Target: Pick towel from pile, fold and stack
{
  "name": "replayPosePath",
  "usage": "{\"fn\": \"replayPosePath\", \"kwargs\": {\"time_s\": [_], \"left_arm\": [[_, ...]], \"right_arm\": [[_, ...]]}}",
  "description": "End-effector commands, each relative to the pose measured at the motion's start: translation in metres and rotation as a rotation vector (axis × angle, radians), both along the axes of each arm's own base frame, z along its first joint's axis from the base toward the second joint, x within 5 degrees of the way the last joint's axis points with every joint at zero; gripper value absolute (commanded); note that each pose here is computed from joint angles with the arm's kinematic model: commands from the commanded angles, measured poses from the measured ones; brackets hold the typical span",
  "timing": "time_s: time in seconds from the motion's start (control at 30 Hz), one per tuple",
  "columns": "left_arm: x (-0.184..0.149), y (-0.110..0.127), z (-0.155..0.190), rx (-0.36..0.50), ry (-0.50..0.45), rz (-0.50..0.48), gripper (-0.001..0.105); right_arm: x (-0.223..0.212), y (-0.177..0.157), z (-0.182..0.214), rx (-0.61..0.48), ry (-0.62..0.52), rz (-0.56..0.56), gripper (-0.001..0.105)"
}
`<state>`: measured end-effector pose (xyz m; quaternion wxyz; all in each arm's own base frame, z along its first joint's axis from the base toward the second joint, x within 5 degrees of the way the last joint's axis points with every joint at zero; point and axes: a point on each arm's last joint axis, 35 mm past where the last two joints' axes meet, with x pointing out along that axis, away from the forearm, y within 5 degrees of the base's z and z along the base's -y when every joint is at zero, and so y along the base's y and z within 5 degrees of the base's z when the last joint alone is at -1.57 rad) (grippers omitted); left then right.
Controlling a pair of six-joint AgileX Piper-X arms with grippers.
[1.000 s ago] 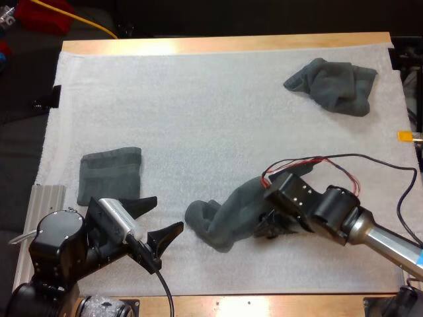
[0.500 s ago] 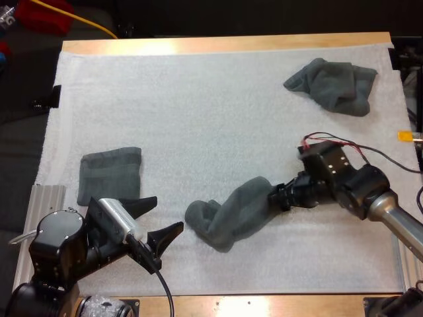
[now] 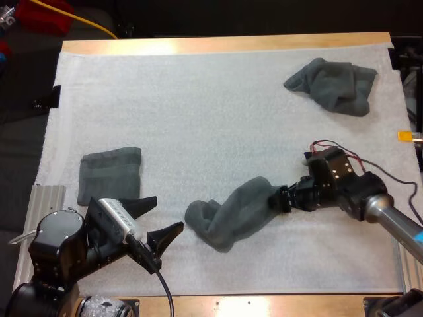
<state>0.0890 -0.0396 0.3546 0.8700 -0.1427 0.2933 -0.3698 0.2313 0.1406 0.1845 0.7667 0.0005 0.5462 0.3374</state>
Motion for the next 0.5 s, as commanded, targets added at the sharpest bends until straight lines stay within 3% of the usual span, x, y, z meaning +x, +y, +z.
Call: {"fn": "replayPosePath", "kwargs": {"time_s": [0.0,0.27,0.47], "left_arm": [[-0.001,0.000,0.003,-0.012,-0.006,-0.008,0.069],[-0.001,0.000,0.003,-0.012,-0.006,-0.008,0.069],[-0.001,0.000,0.003,-0.012,-0.006,-0.008,0.069]], "right_arm": [[0.004,0.001,-0.006,0.024,0.018,-0.006,0.067],[0.012,0.008,-0.039,0.040,0.133,-0.015,0.066],[0.013,0.009,-0.050,0.033,0.166,-0.017,0.047]]}}
